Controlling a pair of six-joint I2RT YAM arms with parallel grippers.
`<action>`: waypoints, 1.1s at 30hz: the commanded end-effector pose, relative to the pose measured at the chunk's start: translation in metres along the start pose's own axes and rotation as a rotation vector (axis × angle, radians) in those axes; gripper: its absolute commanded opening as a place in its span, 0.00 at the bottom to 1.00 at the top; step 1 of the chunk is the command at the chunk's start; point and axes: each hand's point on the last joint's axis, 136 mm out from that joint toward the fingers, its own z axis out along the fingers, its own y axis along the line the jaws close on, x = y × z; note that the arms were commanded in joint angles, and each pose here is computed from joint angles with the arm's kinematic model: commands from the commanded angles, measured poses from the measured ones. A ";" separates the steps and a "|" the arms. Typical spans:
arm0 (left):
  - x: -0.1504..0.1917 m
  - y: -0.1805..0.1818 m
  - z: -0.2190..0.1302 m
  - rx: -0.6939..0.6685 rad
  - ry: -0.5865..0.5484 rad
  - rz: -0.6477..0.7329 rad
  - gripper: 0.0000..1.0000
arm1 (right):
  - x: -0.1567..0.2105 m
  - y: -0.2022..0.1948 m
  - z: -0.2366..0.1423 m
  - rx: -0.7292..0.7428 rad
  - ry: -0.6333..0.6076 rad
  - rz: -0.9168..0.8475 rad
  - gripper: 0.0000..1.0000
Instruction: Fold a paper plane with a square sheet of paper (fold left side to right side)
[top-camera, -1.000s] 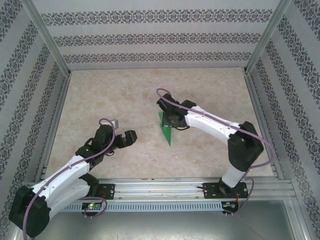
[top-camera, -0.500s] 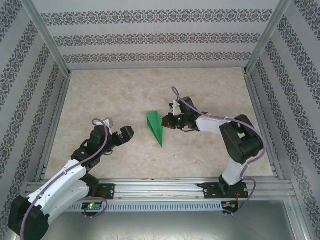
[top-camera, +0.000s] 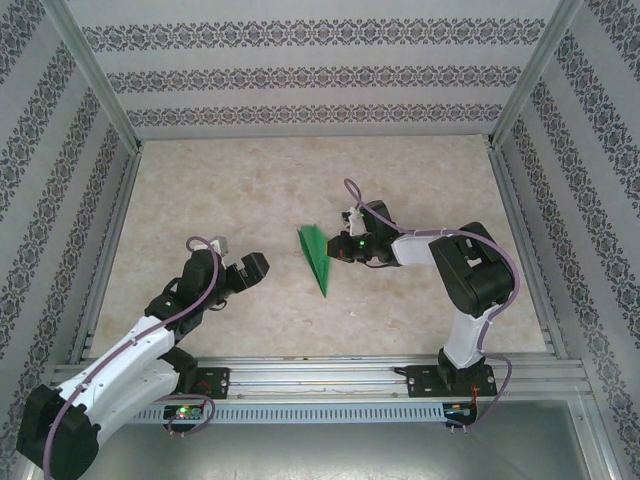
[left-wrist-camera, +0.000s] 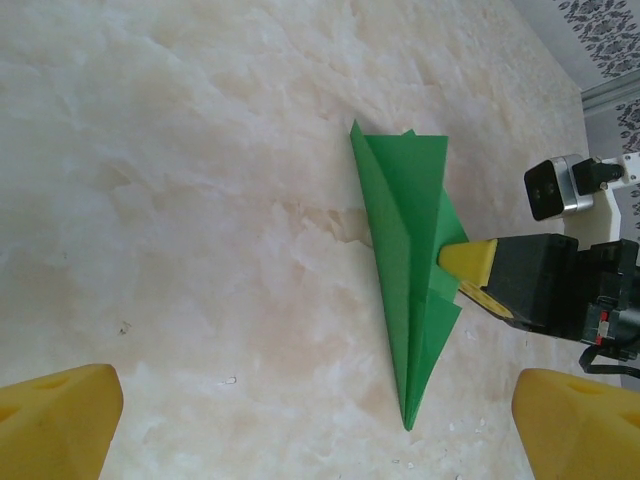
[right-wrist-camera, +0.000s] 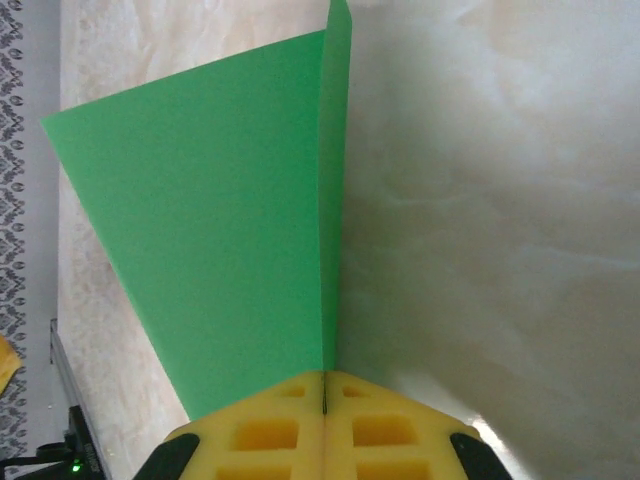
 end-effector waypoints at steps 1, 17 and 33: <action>-0.009 -0.001 -0.003 -0.010 -0.019 -0.015 1.00 | 0.000 -0.011 -0.001 0.030 -0.010 -0.022 0.00; -0.010 -0.002 -0.002 -0.018 -0.012 0.003 1.00 | 0.000 -0.008 -0.012 0.064 -0.023 -0.045 0.38; -0.017 -0.003 -0.009 -0.001 -0.041 0.017 1.00 | 0.035 0.034 -0.050 0.188 0.176 -0.211 0.65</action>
